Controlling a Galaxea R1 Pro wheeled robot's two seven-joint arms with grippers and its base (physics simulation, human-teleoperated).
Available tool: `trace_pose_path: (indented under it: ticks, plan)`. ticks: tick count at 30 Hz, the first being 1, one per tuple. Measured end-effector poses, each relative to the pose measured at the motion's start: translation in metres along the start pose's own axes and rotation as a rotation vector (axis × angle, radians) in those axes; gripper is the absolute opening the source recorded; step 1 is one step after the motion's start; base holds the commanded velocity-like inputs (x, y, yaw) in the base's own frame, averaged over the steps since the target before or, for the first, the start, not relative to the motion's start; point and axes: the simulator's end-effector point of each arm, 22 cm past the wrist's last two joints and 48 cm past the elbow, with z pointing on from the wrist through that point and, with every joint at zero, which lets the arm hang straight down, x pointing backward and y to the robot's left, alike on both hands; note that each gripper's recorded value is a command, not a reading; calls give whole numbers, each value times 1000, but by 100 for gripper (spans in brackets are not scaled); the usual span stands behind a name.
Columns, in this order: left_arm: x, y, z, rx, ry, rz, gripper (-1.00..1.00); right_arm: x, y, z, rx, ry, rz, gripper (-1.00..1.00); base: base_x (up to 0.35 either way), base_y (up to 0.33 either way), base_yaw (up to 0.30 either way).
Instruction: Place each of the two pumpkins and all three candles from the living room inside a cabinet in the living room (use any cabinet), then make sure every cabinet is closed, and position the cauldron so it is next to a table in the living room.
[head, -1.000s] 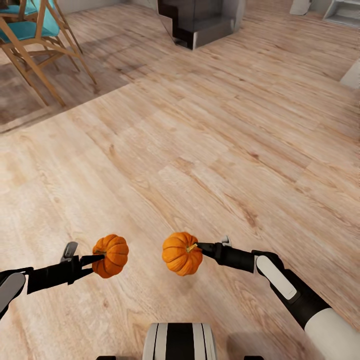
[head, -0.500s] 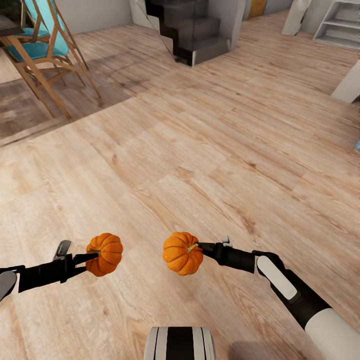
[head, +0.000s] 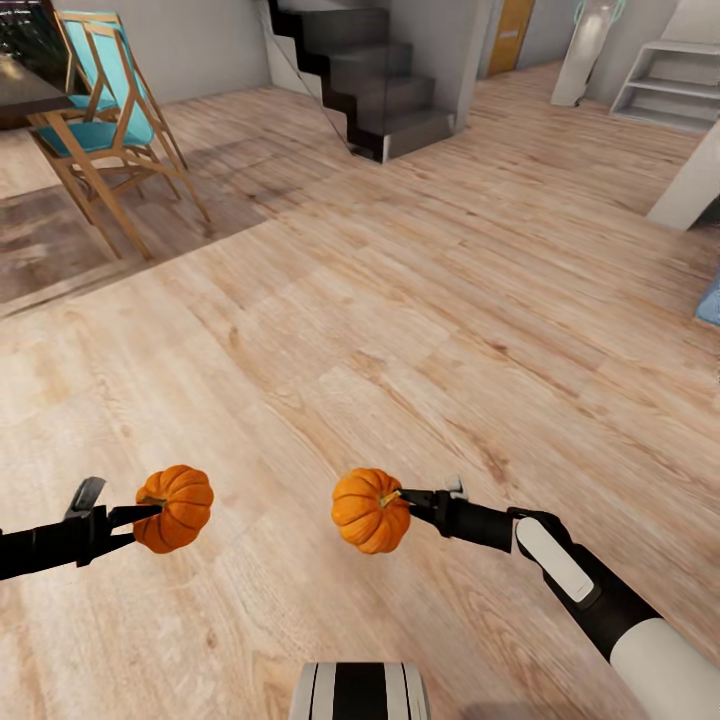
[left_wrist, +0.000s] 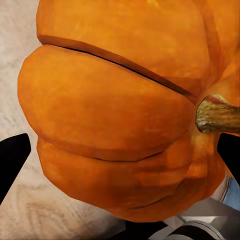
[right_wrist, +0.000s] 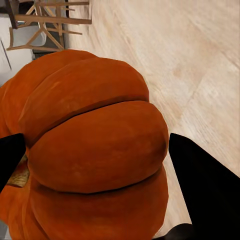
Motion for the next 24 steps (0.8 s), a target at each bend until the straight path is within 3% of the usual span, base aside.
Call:
trace_pose_path:
  ticks: [24]
  plan:
    - [-13,-40,-30,45,-59,60,-100,-12,57,-11,-56,-29,-86,-100,0,0,0]
